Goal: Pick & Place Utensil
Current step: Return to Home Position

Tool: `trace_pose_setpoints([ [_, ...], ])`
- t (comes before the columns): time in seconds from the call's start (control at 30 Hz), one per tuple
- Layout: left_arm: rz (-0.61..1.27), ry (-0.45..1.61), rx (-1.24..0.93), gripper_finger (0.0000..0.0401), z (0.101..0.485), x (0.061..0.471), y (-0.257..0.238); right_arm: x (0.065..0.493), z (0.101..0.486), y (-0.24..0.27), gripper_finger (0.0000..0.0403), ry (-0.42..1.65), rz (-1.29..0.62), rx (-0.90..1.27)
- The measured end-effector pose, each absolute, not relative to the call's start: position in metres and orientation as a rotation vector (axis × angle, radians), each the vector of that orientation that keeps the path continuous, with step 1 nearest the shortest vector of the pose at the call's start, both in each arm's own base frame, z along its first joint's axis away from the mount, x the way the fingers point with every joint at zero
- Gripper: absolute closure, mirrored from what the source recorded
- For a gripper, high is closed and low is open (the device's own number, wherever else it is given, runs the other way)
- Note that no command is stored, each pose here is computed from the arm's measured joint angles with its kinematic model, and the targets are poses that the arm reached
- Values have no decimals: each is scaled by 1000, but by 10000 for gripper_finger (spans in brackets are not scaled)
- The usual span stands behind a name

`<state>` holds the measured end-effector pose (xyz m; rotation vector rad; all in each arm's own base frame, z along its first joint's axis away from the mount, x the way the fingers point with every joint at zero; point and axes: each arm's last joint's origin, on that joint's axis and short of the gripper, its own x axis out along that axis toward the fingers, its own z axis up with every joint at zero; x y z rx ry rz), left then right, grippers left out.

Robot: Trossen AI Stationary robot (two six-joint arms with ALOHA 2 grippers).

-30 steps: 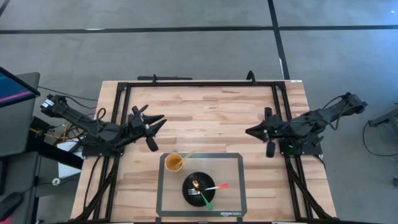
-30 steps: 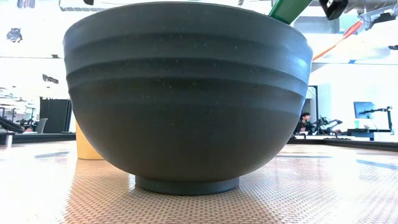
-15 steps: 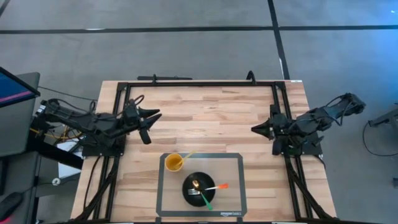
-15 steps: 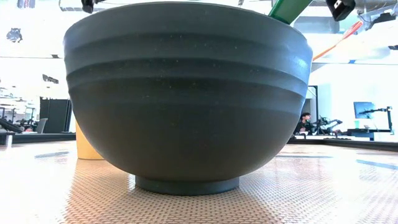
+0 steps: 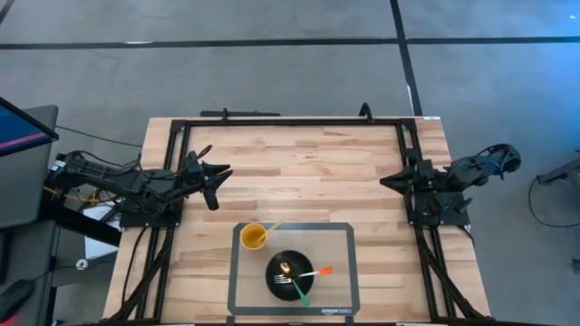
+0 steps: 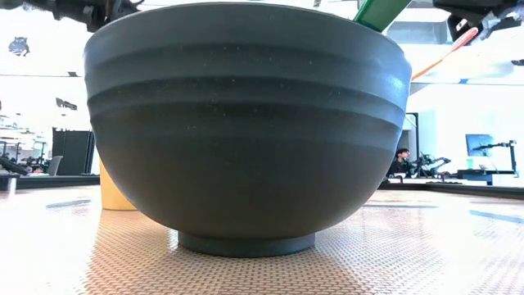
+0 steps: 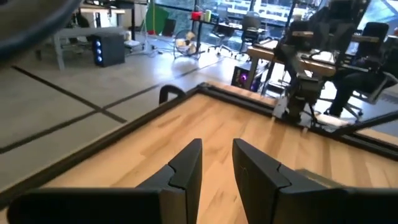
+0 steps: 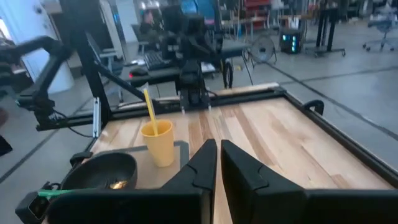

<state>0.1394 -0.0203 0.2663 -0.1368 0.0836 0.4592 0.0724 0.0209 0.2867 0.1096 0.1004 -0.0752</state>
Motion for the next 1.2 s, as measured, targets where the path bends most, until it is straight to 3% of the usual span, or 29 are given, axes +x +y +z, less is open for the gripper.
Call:
trace_pose_setpoints([
  [0.43, 398, 1, -138, 311, 229, 114, -14, 52, 260, 11, 386, -50, -37, 112],
  [1.2, 300, -138, -109, 311, 186, 100, -12, 80, 210, 28, 386, -134, 35, -4],
])
